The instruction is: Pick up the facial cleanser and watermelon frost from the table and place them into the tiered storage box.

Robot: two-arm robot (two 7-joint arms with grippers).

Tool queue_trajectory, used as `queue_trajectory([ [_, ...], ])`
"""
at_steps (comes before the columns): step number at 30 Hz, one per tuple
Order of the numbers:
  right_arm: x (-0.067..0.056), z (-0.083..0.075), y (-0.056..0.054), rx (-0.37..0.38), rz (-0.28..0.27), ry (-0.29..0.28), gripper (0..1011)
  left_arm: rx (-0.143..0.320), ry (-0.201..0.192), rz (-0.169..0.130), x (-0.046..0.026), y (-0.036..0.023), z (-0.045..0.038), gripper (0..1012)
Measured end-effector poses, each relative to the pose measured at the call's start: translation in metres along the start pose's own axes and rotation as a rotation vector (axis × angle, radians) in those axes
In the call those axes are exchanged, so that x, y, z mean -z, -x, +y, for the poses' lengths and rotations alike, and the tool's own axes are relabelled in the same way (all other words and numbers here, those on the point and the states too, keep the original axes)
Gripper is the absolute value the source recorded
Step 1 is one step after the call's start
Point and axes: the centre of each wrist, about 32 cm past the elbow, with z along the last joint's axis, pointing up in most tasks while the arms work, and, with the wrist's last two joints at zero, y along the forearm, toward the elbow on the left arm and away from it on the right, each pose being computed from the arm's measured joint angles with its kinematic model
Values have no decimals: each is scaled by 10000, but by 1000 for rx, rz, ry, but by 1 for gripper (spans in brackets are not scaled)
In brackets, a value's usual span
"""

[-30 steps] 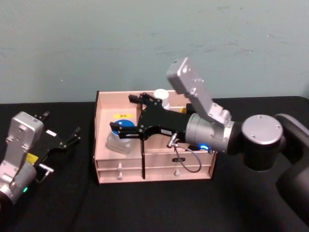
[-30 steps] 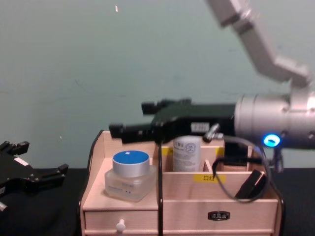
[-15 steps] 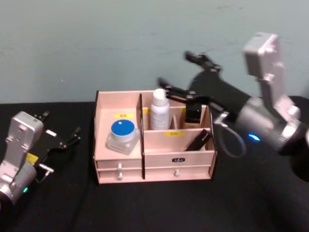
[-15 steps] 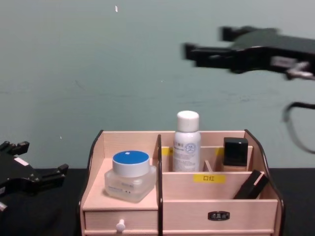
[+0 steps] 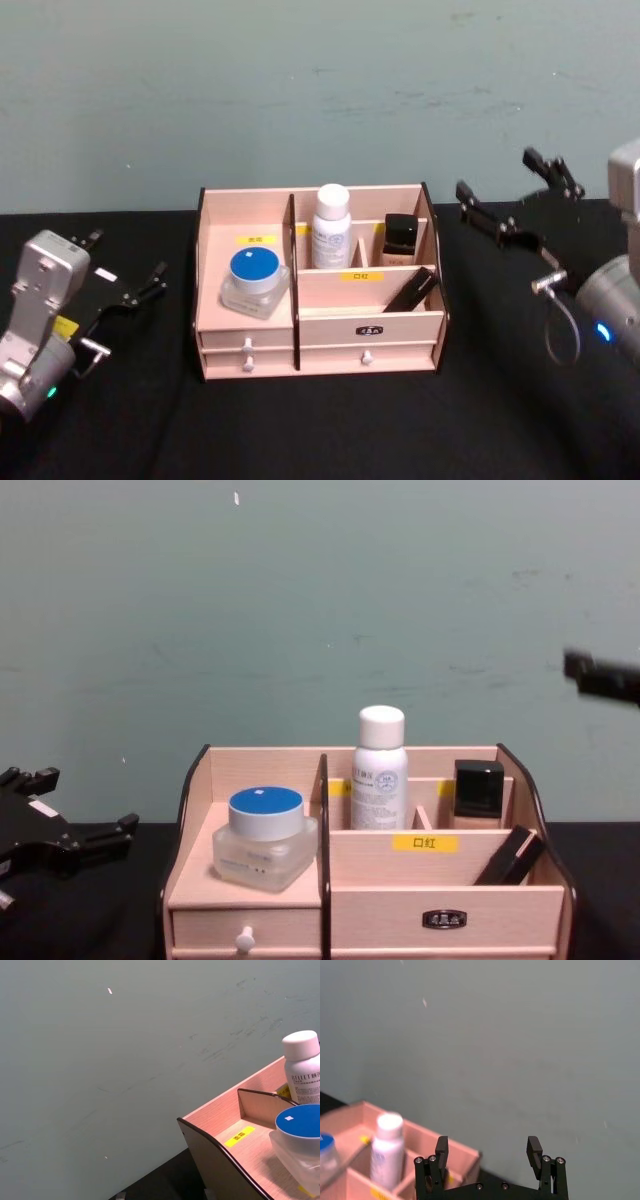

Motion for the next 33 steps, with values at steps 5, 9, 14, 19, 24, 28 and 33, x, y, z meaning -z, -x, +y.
queue_trajectory([
  [5,259,-101,32,40,25,74,1002,0,0,0,0,0,0,1010],
  [9,465,-196,83,66,47,136,1002,0,0,0,0,0,0,1010],
  [14,568,-243,127,68,55,174,1002,0,0,0,0,0,0,1010],
  [19,583,-248,136,66,57,182,1002,0,0,0,0,0,0,1010],
  [24,581,-248,133,67,56,181,1002,0,0,0,0,0,0,1010],
  [28,579,-247,131,67,56,181,1002,0,0,0,0,0,0,1010],
  [33,577,-246,129,67,55,180,1002,0,0,0,0,0,0,1010],
])
